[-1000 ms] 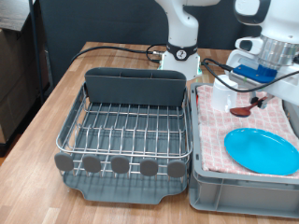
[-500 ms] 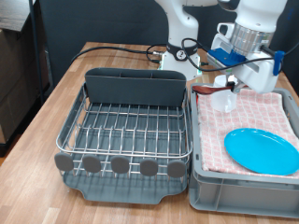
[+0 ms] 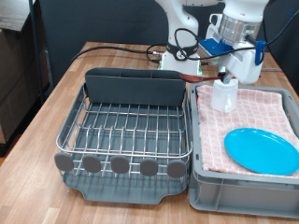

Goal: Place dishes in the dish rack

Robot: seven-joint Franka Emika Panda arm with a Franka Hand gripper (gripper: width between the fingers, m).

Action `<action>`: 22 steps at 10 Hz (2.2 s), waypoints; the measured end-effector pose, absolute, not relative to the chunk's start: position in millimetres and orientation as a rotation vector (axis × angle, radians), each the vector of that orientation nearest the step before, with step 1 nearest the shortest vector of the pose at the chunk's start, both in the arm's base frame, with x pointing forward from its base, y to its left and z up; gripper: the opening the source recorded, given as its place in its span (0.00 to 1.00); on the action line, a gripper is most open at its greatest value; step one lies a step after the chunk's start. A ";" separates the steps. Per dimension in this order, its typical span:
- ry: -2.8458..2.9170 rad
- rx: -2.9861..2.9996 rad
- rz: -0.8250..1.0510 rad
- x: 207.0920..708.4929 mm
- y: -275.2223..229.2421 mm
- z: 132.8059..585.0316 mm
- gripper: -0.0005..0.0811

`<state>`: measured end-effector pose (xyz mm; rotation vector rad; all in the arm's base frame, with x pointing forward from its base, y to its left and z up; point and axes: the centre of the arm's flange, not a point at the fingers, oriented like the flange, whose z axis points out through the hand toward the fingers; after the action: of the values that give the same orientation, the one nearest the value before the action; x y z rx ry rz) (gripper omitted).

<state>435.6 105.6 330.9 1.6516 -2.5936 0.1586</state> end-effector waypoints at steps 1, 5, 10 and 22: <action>-2.621 1.591 0.146 430.8 99.8 333.4 0.10; -2.724 1.436 0.075 401.0 59.4 341.7 0.10; -2.793 1.375 0.043 363.8 5.0 346.5 0.10; -2.853 1.296 -0.420 336.8 -48.0 324.4 0.10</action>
<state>336.8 -48.0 324.4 1.2963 -2.8527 -0.4200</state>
